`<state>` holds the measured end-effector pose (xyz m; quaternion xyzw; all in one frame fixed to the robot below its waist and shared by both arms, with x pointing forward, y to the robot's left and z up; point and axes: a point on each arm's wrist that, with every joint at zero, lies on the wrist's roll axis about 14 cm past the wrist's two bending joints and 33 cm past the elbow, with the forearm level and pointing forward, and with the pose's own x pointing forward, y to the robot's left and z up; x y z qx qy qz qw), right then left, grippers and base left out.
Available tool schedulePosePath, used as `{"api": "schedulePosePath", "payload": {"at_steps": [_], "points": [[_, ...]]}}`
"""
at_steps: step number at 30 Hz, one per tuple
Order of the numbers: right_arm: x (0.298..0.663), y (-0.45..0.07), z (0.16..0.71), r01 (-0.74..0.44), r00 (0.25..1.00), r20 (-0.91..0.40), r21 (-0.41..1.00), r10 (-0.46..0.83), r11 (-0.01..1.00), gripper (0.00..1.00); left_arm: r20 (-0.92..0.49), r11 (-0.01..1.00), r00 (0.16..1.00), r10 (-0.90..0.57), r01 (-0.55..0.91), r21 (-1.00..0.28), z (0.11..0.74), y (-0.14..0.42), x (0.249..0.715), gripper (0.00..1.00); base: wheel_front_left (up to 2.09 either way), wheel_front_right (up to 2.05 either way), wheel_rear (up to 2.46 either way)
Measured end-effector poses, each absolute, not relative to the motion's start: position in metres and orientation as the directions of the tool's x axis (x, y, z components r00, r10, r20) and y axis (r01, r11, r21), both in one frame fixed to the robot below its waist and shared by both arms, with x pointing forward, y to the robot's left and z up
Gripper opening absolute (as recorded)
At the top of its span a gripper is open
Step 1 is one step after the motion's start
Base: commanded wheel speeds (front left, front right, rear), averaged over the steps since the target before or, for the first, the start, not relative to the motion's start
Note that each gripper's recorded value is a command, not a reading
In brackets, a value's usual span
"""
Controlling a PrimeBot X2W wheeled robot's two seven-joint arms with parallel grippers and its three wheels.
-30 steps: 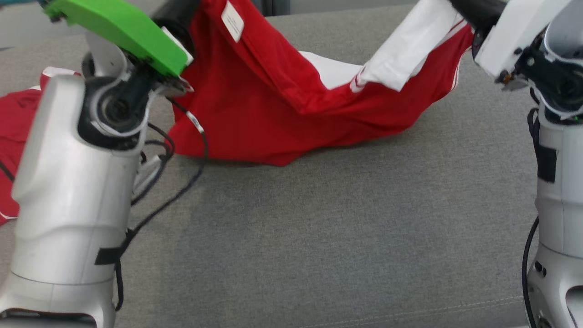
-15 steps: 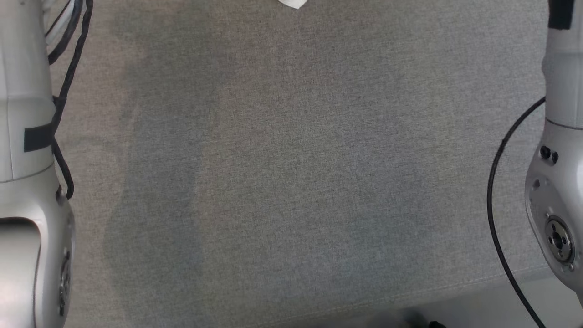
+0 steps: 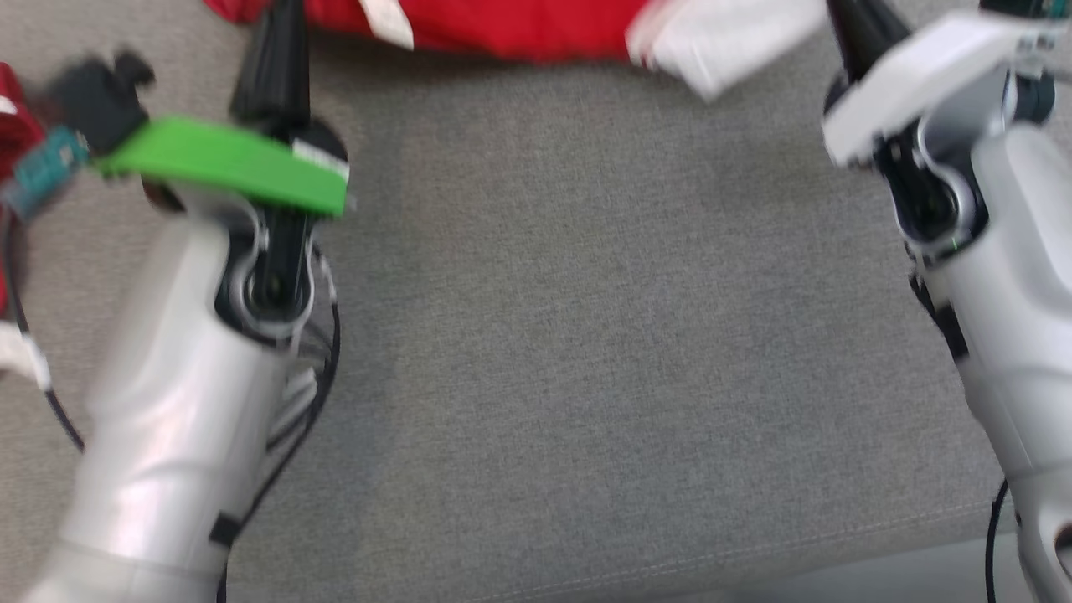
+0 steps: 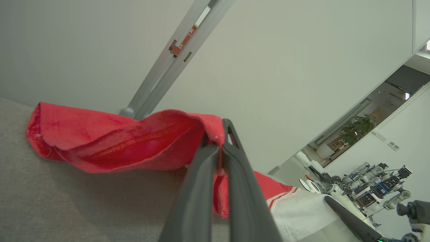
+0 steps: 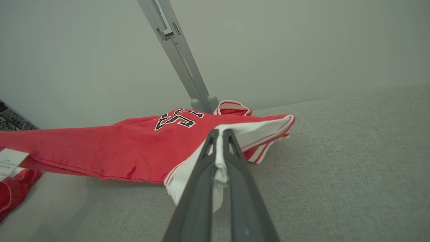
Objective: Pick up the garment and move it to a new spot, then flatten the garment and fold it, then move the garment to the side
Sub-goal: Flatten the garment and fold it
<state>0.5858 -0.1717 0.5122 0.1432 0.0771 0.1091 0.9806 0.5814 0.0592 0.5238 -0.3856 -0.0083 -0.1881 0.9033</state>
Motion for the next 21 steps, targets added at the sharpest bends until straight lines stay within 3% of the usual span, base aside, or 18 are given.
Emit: {"api": "schedulePosePath", "payload": {"at_steps": [8, 13, 21], "points": [[0.499, -0.193, 0.476, -0.133, 0.917, -0.307, 0.365, 0.254, 0.922, 0.0, -0.027, 0.67, 0.951, -0.309, 0.197, -0.716, 0.468, 0.091, 0.494, 0.0, 0.0, 0.0, 0.0], [0.47, -0.197, 0.479, -0.106, 0.919, -0.315, 0.379, 0.236, 0.919, 0.0, -0.105, 0.683, 0.95, -0.296, 0.134, -0.718, 0.452, 0.108, 0.454, 0.0, 0.0, 0.0, 0.0], [0.423, -0.189, 0.461, -0.061, 0.866, -0.446, 0.354, 0.225, 0.933, 0.0, -0.263, 0.737, 0.92, -0.29, 0.039, -0.675, 0.425, 0.125, 0.398, 0.0, 0.0, 0.0, 0.0]]}}
